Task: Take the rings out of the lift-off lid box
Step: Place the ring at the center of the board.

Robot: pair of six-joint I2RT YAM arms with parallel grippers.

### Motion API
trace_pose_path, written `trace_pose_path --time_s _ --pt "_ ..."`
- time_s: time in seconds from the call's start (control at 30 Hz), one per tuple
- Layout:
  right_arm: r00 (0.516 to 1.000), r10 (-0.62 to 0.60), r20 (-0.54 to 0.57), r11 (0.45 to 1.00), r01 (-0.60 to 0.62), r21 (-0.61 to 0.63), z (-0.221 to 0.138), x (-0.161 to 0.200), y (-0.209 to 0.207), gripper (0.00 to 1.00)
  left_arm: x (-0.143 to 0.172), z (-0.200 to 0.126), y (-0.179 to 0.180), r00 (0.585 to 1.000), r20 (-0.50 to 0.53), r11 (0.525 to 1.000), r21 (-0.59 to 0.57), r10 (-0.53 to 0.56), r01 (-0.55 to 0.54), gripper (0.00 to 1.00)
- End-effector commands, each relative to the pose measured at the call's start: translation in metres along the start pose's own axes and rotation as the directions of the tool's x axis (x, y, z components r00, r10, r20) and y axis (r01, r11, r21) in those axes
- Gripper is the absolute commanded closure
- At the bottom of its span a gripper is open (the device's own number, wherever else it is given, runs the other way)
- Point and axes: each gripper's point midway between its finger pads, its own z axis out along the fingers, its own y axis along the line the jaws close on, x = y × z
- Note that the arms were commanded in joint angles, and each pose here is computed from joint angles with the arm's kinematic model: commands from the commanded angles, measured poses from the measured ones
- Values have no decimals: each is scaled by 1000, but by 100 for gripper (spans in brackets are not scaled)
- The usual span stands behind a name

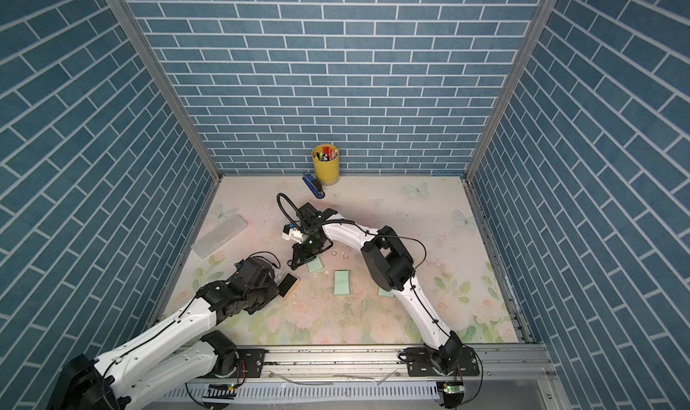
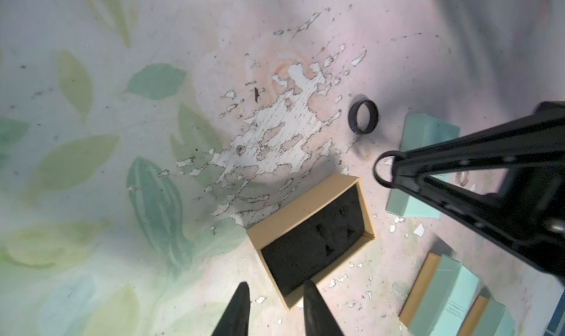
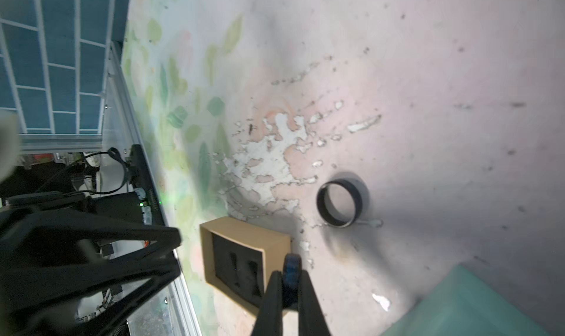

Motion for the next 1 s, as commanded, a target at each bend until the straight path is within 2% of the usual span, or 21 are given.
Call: trace_pose_path --time_s 0.0,0.43,0.57,0.7,0.97 --pt "999 33 -32 998 -31 55 -2 5 -17 100 -3 -8 11 999 12 998 -50 40 -39 67" --pt "993 114 -28 982 -108 154 -2 2 -46 99 -21 -9 -1 994 50 995 -28 97 -96 67" --pt "992 118 -37 982 -111 152 -2 -1 -46 90 -25 -5 -5 993 41 994 -17 113 -112 65" --pt "993 115 -25 980 -109 168 -9 -3 -43 77 -33 3 -9 992 27 992 -21 124 -123 65" --pt "996 88 -1 981 -86 176 -34 -4 -24 69 -39 20 -11 982 -2 980 -68 188 -188 68"
